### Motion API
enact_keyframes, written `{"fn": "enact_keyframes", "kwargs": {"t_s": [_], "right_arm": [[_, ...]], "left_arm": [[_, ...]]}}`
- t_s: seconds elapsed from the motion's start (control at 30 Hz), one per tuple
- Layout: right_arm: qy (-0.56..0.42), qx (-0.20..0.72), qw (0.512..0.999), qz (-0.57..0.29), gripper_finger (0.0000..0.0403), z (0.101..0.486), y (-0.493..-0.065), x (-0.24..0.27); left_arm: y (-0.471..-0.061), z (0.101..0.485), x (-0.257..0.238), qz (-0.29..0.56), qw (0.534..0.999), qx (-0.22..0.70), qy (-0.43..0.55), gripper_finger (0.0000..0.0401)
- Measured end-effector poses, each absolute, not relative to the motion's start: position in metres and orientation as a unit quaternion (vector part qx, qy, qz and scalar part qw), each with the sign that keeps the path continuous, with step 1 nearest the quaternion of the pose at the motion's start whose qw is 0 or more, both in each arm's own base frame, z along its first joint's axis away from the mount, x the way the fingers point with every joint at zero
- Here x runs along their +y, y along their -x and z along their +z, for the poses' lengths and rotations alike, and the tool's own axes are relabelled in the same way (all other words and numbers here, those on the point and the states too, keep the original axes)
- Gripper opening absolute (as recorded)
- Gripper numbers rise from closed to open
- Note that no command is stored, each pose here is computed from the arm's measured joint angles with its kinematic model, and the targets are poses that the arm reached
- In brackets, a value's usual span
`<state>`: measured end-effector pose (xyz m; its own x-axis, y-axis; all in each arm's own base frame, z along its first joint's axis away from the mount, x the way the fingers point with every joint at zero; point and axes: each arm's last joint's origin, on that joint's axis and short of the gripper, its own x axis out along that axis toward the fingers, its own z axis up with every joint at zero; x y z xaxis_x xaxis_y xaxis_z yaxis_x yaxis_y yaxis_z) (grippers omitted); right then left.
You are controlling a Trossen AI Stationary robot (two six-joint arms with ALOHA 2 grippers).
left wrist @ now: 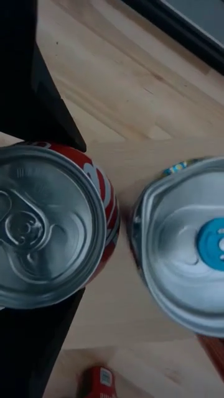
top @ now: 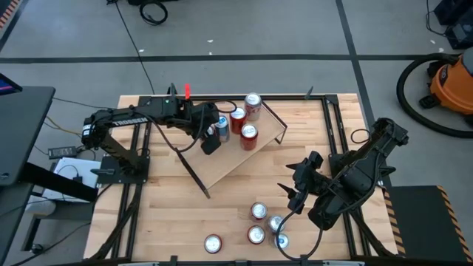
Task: Place canned beverage on shelf
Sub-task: Put the left red-white soda can on the shelf, then put the red-white soda can on the shelf aligned with the other red-white soda can
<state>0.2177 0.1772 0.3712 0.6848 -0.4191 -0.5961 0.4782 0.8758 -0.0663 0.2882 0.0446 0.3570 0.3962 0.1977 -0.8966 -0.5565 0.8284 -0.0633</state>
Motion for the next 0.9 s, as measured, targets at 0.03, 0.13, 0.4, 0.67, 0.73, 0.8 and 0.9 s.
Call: {"fn": "enact_keyframes", "kwargs": {"t_s": [0.03, 0.13, 0.4, 0.67, 0.73, 0.8, 0.9], "right_arm": [[-0.047, 0.313, 0.917, -0.245, 0.0310, 0.371, -0.218, 0.177], [-0.047, 0.313, 0.917, -0.245, 0.0310, 0.371, -0.218, 0.177], [-0.047, 0.313, 0.917, -0.245, 0.0310, 0.371, -0.218, 0.177], [-0.047, 0.312, 0.917, -0.245, 0.0310, 0.371, -0.218, 0.177], [-0.048, 0.312, 0.917, -0.244, 0.0310, 0.371, -0.218, 0.177], [-0.048, 0.312, 0.917, -0.244, 0.0310, 0.371, -0.218, 0.177], [-0.048, 0.312, 0.917, -0.244, 0.0310, 0.371, -0.218, 0.177]], "left_arm": [[-0.288, 0.357, 0.044, 0.229, 0.816, 0.499, 0.181, 0.0361], [-0.288, 0.357, 0.044, 0.225, 0.816, 0.499, 0.184, 0.0362], [-0.288, 0.370, 0.044, 0.220, 0.828, 0.482, 0.181, 0.0388], [-0.280, 0.397, 0.044, 0.227, 0.840, 0.465, 0.162, 0.0397], [-0.277, 0.405, 0.043, 0.228, 0.842, 0.461, 0.162, 0.0397], [-0.274, 0.415, 0.043, 0.227, 0.849, 0.448, 0.166, 0.0397], [-0.273, 0.429, 0.036, 0.204, 0.864, 0.425, 0.176, 0.0397]]}}
